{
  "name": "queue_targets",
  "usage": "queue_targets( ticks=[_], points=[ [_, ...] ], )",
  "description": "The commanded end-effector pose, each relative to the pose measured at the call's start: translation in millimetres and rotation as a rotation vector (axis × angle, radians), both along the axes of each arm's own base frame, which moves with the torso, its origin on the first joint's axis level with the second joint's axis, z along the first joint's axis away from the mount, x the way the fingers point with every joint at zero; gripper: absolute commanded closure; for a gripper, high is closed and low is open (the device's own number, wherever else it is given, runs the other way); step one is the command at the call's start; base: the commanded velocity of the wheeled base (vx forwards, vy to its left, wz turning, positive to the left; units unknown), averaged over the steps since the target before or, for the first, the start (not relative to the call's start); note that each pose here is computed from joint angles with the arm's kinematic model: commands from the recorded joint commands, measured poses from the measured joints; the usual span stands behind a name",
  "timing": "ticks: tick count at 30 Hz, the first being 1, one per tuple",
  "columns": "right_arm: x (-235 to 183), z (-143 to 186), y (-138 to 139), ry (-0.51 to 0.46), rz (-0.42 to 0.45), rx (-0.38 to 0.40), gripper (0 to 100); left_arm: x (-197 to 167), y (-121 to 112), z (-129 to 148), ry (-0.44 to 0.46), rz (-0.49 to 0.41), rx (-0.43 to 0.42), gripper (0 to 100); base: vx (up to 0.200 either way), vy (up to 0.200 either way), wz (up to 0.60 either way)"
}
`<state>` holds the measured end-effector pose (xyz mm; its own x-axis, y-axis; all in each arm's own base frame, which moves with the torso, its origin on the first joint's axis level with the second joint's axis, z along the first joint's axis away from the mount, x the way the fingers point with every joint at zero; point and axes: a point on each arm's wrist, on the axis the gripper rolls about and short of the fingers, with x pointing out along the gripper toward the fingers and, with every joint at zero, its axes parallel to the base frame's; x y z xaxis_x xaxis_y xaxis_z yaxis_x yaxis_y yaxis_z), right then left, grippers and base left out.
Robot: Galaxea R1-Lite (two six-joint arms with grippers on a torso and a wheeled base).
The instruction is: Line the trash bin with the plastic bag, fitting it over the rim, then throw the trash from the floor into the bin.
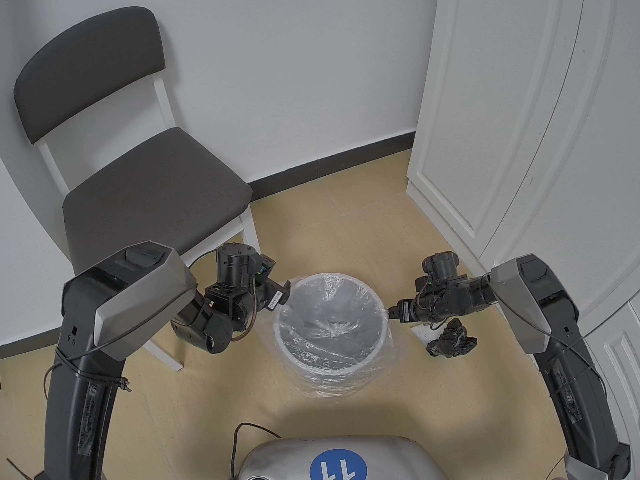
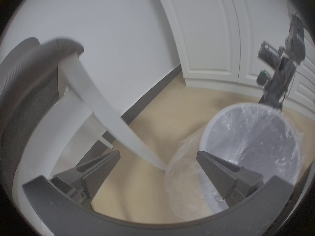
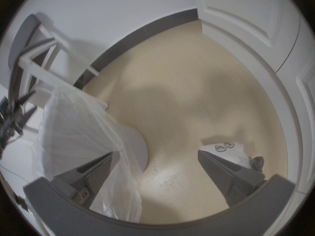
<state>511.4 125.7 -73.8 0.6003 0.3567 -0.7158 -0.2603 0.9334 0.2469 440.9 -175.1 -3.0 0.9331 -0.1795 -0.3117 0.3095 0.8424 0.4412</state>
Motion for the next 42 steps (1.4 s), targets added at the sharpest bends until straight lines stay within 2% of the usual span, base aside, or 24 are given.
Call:
queue_targets(
  ticks=[1, 8, 10, 14, 17, 21, 25, 29, 36, 42],
  points=[
    [-2.1, -33.2, 1.8, 0.025, 0.032, -0.026, 0, -11.1, -17.2, 9.6, -0.020, -0.042, -0.009, 0, 0.000, 0.000, 0.00],
    [-1.5, -35.3, 1.8, 0.013, 0.030, -0.030, 0, -15.7, -25.4, 8.5, -0.045, -0.062, -0.021, 0, 0.000, 0.000, 0.00],
    [2.1, -32.0, 2.4, -0.034, 0.019, -0.024, 0, -20.6, -29.4, 7.4, -0.040, -0.074, -0.018, 0, 0.000, 0.000, 0.00],
    [7.3, 5.5, 0.3, -0.100, -0.027, -0.024, 0, -31.3, -36.7, 7.3, -0.016, -0.101, 0.000, 0, 0.000, 0.000, 0.00],
    [5.0, 12.2, -5.3, -0.102, -0.032, -0.030, 0, -36.1, -42.1, 8.6, -0.008, -0.117, 0.011, 0, 0.000, 0.000, 0.00],
    [2.5, 42.3, -16.8, -0.134, -0.043, -0.043, 0, -41.6, -52.6, 14.6, 0.044, -0.158, 0.100, 0, 0.000, 0.000, 0.00],
    [-9.6, 66.0, -20.1, -0.158, 0.001, -0.089, 0, -38.8, -64.8, 22.6, 0.051, -0.126, 0.173, 0, 0.000, 0.000, 0.00],
    [-21.6, 81.0, -18.7, -0.237, 0.044, -0.122, 0, -34.6, -77.9, 25.8, 0.087, -0.125, 0.212, 0, 0.000, 0.000, 0.00],
    [-42.3, 89.4, -18.6, -0.344, 0.130, -0.201, 0, -40.3, -80.5, 11.7, 0.186, -0.123, 0.281, 0, 0.000, 0.000, 0.00],
    [-46.0, 97.0, -20.1, -0.373, 0.135, -0.208, 0, -48.2, -81.4, -2.8, 0.228, -0.137, 0.308, 0, 0.000, 0.000, 0.00]
  ],
)
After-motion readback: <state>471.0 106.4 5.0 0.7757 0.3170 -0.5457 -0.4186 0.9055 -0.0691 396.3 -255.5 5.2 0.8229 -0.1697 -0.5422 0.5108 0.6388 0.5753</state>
